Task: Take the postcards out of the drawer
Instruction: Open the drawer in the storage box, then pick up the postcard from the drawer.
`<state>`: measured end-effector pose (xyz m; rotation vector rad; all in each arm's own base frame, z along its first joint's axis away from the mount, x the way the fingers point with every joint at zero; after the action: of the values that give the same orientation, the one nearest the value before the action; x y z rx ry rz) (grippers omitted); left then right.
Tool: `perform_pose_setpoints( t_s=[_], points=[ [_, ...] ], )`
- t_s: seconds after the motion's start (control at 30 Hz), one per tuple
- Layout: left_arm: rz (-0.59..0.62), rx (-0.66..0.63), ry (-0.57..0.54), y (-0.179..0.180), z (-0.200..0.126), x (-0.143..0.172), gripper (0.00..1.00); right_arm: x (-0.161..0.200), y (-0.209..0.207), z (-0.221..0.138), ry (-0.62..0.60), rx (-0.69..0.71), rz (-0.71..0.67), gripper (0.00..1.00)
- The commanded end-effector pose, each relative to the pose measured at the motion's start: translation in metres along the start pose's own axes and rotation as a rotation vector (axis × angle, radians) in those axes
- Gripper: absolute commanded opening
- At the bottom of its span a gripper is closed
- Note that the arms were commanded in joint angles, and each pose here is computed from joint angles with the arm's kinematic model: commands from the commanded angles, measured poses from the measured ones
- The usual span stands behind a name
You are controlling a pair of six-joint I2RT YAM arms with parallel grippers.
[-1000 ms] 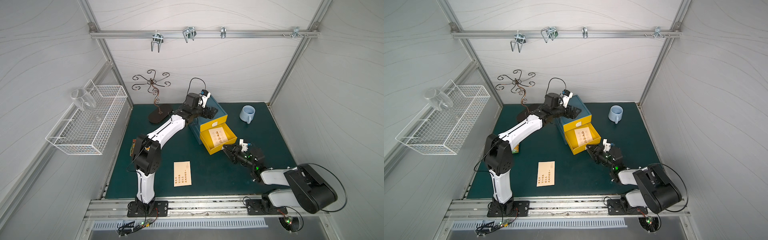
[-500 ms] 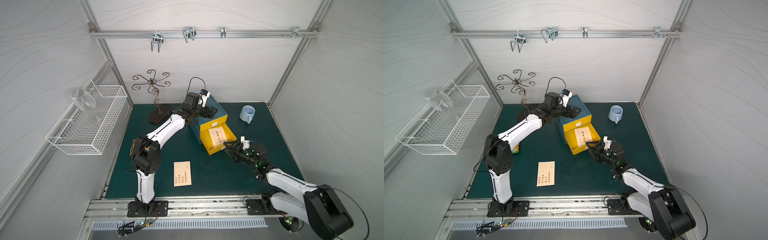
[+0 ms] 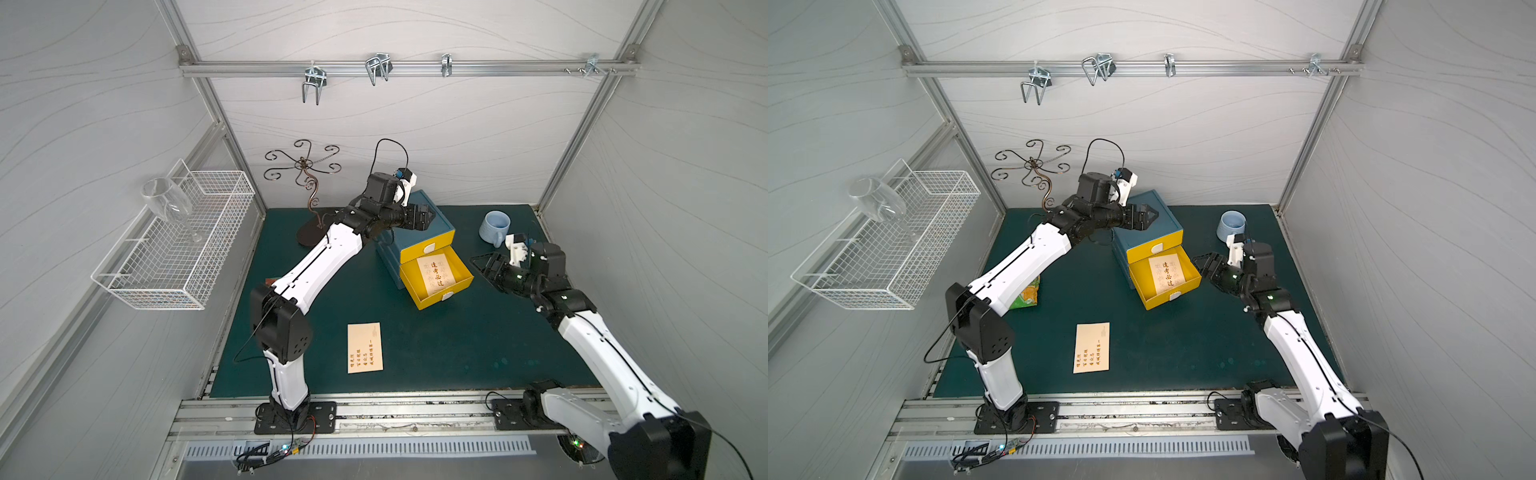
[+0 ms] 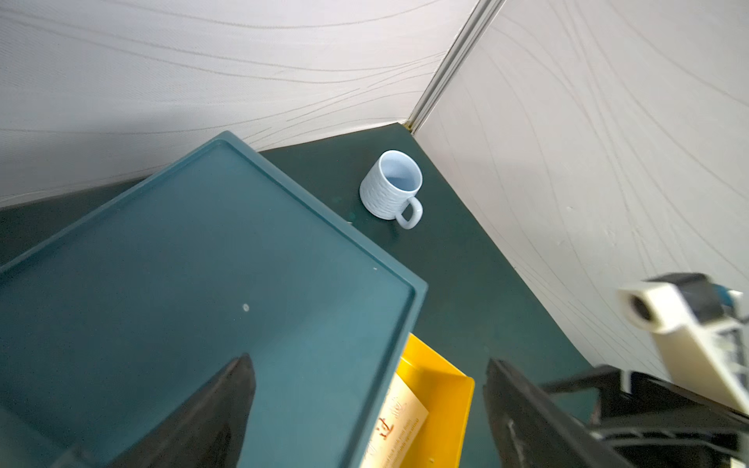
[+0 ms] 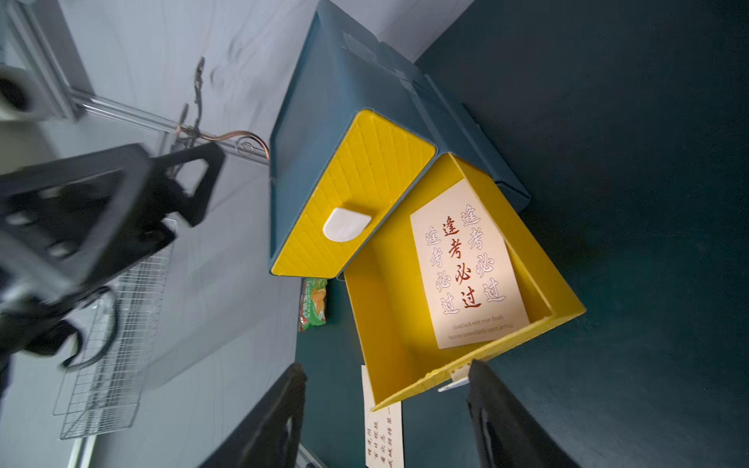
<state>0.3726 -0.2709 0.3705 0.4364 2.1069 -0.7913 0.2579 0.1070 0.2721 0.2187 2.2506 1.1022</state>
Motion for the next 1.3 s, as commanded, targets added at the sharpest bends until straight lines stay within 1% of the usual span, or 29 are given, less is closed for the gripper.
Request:
perform_pose_setpoints(
  t_s=[0.0, 0.07, 0.13, 0.27, 0.33, 0.47, 0.63, 0.77, 1.0, 1.27],
  points=[
    [-0.055, -0.045, 0.004, -0.024, -0.024, 0.013, 0.94, -0.001, -0.008, 0.009, 0.105, 0.077, -0.115, 0.63],
    [-0.109, -0.062, 0.068, -0.029, -0.022, 0.038, 0.93, -0.01, -0.008, 0.016, 0.118, 0.099, -0.151, 0.61],
    [-0.179, -0.107, 0.124, -0.029, -0.018, 0.067, 0.93, -0.017, -0.01, 0.024, 0.133, 0.117, -0.178, 0.59],
    [-0.282, -0.199, 0.169, -0.027, -0.005, 0.11, 0.92, -0.025, -0.014, 0.04, 0.163, 0.127, -0.212, 0.56],
    [-0.331, -0.225, 0.188, -0.027, 0.003, 0.125, 0.92, -0.028, -0.017, 0.047, 0.173, 0.139, -0.229, 0.55],
    [-0.409, -0.284, 0.225, -0.025, 0.018, 0.145, 0.92, -0.028, -0.021, 0.058, 0.199, 0.153, -0.255, 0.54],
    [-0.51, -0.328, 0.185, -0.023, 0.033, 0.156, 0.93, -0.023, -0.022, 0.073, 0.236, 0.173, -0.306, 0.52],
    [-0.574, -0.324, 0.155, -0.026, 0.045, 0.158, 0.93, -0.021, -0.022, 0.083, 0.261, 0.186, -0.338, 0.5],
    [-0.565, -0.335, 0.095, -0.044, 0.06, 0.149, 0.93, -0.02, -0.027, 0.09, 0.286, 0.215, -0.373, 0.46],
    [-0.698, -0.381, 0.104, -0.038, 0.078, 0.17, 0.93, -0.018, -0.034, 0.096, 0.311, 0.233, -0.376, 0.41]
  ],
)
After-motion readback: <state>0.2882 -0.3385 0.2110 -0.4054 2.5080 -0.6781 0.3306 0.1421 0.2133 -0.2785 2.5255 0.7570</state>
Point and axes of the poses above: each gripper's point midway between its finger pads, its own z axis out along the fingers, its own y axis along the line the jaws close on, x = y × z, the point moved 8 cm from there along -z, back along the fingers
